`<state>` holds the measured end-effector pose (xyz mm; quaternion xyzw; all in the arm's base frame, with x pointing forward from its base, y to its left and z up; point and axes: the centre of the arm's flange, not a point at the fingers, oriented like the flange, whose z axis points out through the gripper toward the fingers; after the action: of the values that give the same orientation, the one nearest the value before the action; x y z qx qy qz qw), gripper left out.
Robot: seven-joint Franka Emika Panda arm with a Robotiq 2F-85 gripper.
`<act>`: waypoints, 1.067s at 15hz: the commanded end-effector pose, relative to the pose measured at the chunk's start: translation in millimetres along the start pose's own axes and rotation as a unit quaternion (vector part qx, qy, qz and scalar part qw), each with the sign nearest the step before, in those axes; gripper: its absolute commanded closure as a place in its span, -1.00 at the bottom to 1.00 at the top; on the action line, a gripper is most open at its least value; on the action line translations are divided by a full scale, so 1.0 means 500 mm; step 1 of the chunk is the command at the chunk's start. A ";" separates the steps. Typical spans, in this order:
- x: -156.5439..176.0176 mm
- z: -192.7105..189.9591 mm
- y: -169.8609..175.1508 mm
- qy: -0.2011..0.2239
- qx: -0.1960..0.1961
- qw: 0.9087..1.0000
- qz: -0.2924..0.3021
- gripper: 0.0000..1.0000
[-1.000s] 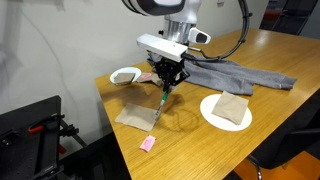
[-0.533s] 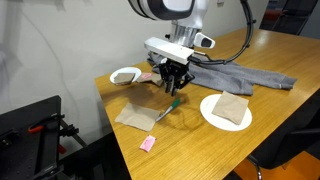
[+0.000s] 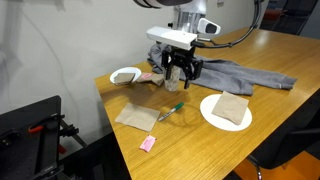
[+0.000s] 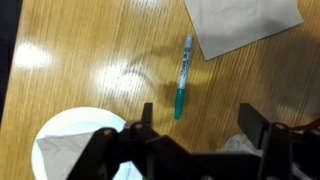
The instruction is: Remove the marker from the mug cup and place it on the table
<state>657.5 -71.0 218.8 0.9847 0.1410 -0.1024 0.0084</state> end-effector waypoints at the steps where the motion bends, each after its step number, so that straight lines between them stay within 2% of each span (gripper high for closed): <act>1: -0.045 -0.096 -0.030 0.024 -0.032 0.999 0.021 -1.00; 5: -0.088 -0.205 -0.070 0.070 -0.065 0.995 0.022 -1.00; 10: -0.148 -0.322 -0.136 0.132 -0.119 0.984 0.015 -1.00; 16: -0.206 -0.395 -0.201 0.176 -0.172 0.969 0.024 -1.00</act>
<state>601.8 -4.7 421.6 0.9779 0.1403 0.0744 0.1362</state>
